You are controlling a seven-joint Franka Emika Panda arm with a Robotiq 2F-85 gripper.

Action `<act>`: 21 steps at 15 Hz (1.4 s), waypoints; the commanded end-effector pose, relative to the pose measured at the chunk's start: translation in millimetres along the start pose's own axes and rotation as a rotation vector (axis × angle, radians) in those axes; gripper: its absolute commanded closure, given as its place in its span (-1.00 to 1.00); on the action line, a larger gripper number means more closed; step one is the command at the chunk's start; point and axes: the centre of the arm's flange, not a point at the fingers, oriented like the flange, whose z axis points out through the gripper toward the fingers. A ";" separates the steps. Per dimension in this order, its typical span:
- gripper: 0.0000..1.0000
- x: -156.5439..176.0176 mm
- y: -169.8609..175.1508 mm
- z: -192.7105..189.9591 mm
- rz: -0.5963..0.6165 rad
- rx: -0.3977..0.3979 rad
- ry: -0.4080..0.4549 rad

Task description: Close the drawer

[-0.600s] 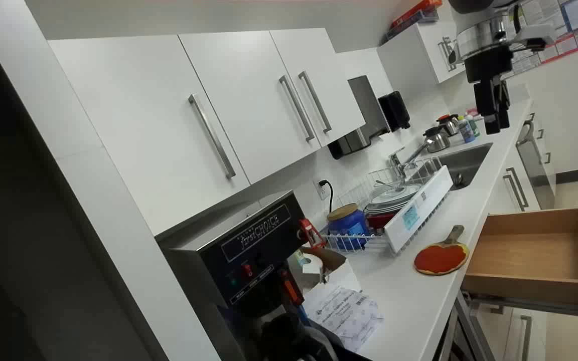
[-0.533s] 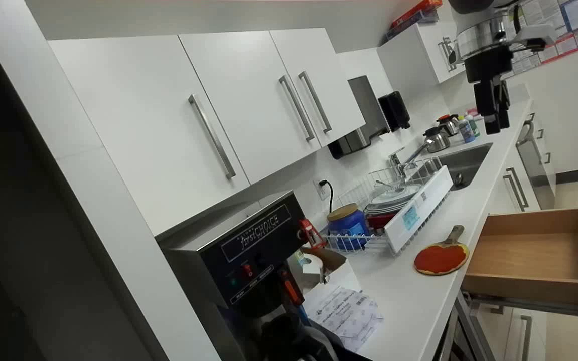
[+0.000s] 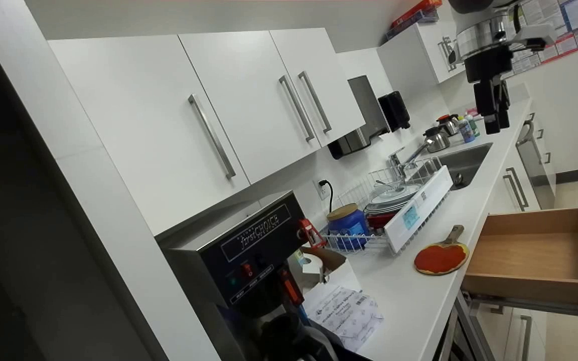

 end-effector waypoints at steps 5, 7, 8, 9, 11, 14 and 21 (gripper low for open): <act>-1.00 -6.7 51.6 -18.3 0.093 0.041 0.109; -1.00 -18.0 87.5 -18.4 0.177 0.067 0.144; -1.00 -25.1 107.1 -13.5 0.220 0.081 0.160; -1.00 -31.7 123.2 -7.6 0.245 0.098 0.172; -1.00 -44.3 153.4 16.0 0.288 0.147 0.180; -1.00 -60.6 182.9 60.0 0.334 0.199 0.176; -1.00 -94.5 220.5 136.9 0.421 0.210 0.138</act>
